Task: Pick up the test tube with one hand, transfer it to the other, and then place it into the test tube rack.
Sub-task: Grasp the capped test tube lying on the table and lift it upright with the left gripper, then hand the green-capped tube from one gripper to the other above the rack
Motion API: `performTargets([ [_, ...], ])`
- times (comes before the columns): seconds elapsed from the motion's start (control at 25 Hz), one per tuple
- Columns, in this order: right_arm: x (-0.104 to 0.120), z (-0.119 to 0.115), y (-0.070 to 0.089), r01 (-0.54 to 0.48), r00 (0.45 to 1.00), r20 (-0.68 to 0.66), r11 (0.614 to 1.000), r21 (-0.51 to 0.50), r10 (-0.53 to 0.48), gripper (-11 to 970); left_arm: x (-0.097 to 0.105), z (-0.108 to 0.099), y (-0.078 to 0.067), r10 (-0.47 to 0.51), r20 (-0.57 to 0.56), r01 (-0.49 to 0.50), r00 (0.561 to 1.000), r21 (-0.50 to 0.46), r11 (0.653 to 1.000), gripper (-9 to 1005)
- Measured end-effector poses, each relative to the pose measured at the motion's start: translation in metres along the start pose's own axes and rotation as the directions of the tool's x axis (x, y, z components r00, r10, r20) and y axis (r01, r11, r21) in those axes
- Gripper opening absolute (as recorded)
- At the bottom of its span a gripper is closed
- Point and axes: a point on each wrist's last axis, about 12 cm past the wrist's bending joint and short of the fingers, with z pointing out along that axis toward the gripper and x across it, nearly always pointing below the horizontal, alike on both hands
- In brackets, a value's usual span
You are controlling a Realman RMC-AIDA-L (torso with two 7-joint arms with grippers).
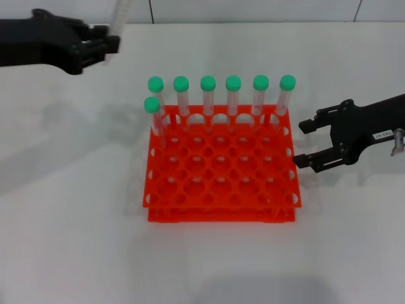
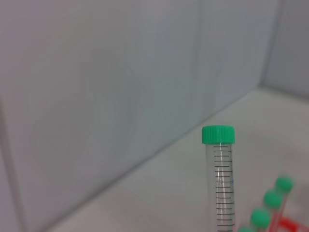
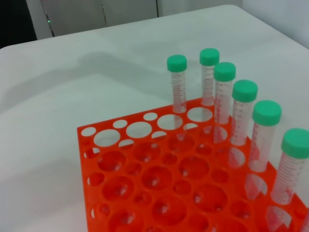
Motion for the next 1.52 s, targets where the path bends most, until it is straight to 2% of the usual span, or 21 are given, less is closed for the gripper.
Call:
performTargets([
  [0.2,-0.002,0.006,0.0,0.001,1.0,0.013,1.0,0.014,-0.001,748,0.021,0.019,0.003,0.03,0.165,-0.049,0.986,0.11,0.993,192],
  [0.32,-0.003,0.009,0.0,0.002,1.0,0.022,1.0,0.025,-0.003,748,0.036,0.037,0.006,-0.016,0.227,-0.026,0.974,0.18,0.983,191],
  [0.44,-0.003,0.01,0.0,-0.002,1.0,0.029,1.0,0.031,0.001,749,0.044,0.054,0.009,-0.063,0.237,0.003,0.969,0.245,0.97,191],
  [0.64,-0.004,0.011,-0.001,-0.006,0.999,0.041,0.999,0.044,0.004,750,0.047,0.065,0.004,-0.084,0.215,0.008,0.973,0.333,0.943,191],
  [0.84,-0.004,0.012,-0.001,0.0,0.999,0.053,0.999,0.051,-0.003,749,0.042,0.077,-0.002,-0.067,0.125,0.013,0.99,0.393,0.919,192],
  [1.08,-0.003,0.013,-0.001,0.001,0.998,0.061,0.999,0.054,-0.005,748,0.032,0.088,0.001,-0.017,0.028,0.004,0.999,0.397,0.918,192],
  [1.28,-0.003,0.013,0.0,-0.001,0.996,0.089,0.998,0.059,-0.004,750,0.03,0.099,0.003,0.017,-0.004,-0.015,1.0,0.368,0.93,191],
  [1.52,-0.001,0.014,-0.001,-0.013,0.994,0.105,0.998,0.067,0.006,750,0.031,0.118,-0.003,0.062,-0.056,-0.036,0.997,0.375,0.926,191],
])
